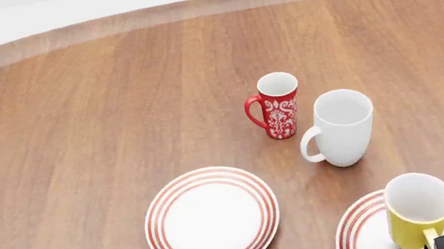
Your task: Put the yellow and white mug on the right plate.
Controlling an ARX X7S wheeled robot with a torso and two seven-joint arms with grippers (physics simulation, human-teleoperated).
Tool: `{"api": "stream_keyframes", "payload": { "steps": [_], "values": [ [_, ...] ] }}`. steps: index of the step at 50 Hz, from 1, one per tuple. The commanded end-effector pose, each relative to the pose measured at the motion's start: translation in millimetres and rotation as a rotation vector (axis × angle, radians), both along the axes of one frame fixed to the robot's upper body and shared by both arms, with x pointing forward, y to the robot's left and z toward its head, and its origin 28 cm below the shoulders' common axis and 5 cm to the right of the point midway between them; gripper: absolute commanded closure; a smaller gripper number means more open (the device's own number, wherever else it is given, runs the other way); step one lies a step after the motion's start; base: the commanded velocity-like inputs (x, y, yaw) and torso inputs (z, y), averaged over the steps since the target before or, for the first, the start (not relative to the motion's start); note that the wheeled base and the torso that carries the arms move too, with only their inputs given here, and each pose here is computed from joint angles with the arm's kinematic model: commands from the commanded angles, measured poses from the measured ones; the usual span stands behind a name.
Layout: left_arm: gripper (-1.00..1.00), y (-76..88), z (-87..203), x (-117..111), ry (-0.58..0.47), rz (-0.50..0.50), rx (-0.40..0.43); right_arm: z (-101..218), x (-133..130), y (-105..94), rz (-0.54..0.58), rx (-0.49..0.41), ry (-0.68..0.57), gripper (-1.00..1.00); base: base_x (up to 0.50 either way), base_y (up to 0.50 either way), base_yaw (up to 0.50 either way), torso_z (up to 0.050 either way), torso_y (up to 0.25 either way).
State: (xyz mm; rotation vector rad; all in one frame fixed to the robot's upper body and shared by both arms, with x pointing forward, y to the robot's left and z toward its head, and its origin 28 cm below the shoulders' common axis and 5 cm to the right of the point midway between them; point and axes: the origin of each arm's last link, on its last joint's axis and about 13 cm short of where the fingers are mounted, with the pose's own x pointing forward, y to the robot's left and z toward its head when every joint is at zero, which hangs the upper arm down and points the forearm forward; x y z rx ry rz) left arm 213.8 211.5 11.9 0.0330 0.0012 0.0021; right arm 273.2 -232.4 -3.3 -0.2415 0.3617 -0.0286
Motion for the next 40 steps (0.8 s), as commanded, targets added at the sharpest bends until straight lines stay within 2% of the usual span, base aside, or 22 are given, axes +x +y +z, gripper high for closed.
{"api": "stream_keyframes", "payload": {
  "steps": [1, 34, 35, 40],
  "values": [
    [-1.0, 0.1, -0.3, 0.1, 0.001, 0.0, 0.001, -0.5, -0.2, -0.8, 0.005, -0.007, -0.003, 1.0, 0.0, 0.0, 0.0, 0.0, 0.0],
    [-1.0, 0.2, 0.5, -0.1, 0.0, -0.001, -0.005, -5.3, 0.7, -0.4, 0.008, -0.012, 0.015, 1.0, 0.0, 0.0, 0.0, 0.0, 0.0],
    [-1.0, 0.2, 0.5, -0.1, -0.001, -0.001, -0.005, -5.3, 0.7, -0.6, 0.008, -0.013, 0.015, -1.0, 0.0, 0.0, 0.0, 0.0, 0.0],
    [-1.0, -0.1, 0.3, -0.2, -0.001, -0.002, -0.005, -4.9, -0.2, -1.5, 0.003, -0.003, 0.013, -1.0, 0.0, 0.0, 0.0, 0.0, 0.0]
  ]
}}
